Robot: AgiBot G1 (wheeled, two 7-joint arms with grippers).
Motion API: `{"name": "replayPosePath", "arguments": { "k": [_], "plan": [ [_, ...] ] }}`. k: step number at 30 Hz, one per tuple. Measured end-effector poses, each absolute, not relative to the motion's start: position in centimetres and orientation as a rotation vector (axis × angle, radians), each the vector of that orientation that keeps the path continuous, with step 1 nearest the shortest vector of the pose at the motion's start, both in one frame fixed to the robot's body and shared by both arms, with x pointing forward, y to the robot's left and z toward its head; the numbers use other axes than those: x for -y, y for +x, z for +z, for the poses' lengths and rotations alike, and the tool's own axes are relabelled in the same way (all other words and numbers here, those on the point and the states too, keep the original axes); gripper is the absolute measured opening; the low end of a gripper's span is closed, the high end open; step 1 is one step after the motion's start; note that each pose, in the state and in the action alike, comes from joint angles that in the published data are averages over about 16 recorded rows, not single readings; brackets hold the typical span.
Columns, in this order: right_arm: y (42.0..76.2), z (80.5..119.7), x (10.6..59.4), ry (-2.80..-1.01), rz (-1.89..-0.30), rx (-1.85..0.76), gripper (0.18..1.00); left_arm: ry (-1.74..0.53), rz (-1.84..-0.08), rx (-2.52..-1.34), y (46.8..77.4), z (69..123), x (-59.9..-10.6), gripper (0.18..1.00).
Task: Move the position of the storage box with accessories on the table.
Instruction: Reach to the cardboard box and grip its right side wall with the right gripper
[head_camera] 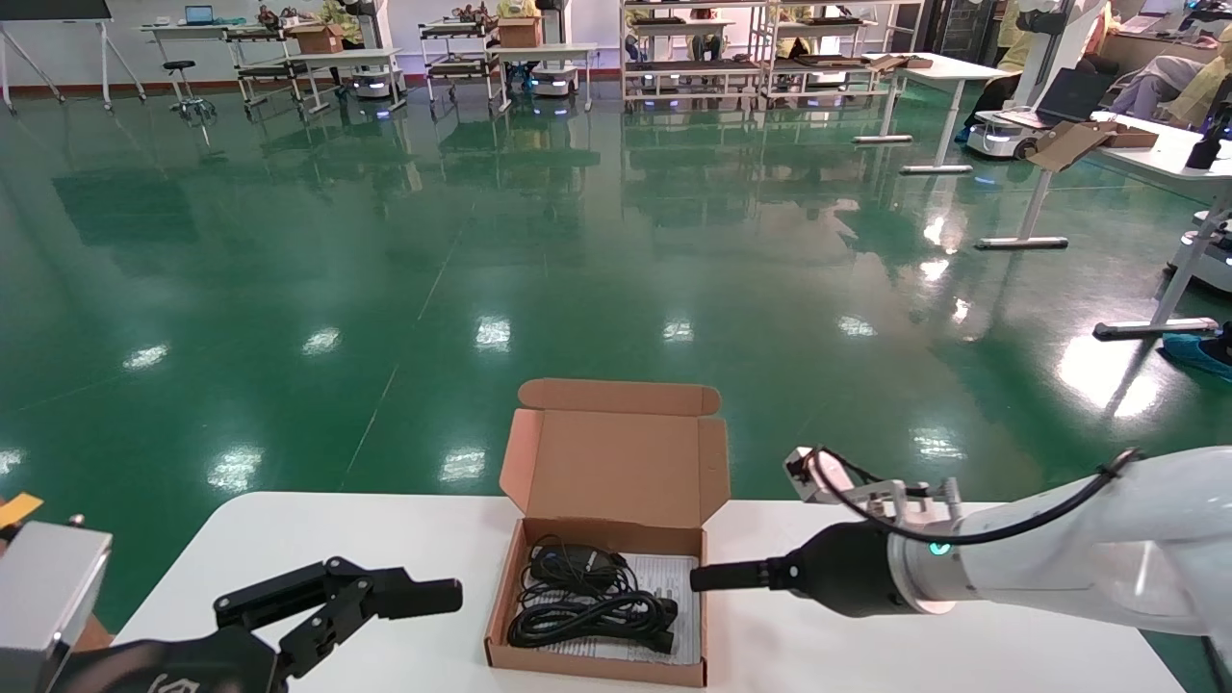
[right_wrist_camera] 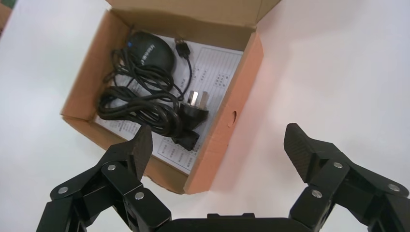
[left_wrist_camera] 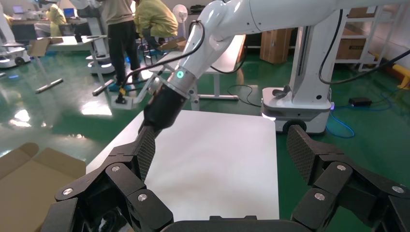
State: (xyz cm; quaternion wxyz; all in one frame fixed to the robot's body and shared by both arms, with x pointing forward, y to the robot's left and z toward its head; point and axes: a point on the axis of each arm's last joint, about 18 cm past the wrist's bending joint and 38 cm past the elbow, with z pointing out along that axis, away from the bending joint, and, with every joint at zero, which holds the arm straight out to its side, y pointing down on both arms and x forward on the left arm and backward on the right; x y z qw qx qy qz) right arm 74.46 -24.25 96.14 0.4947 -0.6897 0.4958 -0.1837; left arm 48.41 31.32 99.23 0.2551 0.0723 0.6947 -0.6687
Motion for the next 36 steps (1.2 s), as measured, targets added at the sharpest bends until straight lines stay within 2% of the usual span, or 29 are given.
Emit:
{"name": "replayPosePath", "arguments": {
  "k": [13, 26, 36],
  "plan": [
    [75.5, 93.5, 21.5, -1.712, -0.481, -1.226, 1.001, 0.196, -1.816, -1.886, 48.4, 99.2, -31.3, 1.0],
    [75.8, 92.5, 20.3, -1.715, -0.52, -1.259, 1.0, 0.196, -1.816, -1.886, 48.4, 99.2, -31.3, 1.0],
    [75.8, 92.4, 20.3, -1.715, -0.529, -1.275, 0.955, 0.196, -1.816, -1.886, 48.4, 99.2, -31.3, 1.0]
  ]
}}
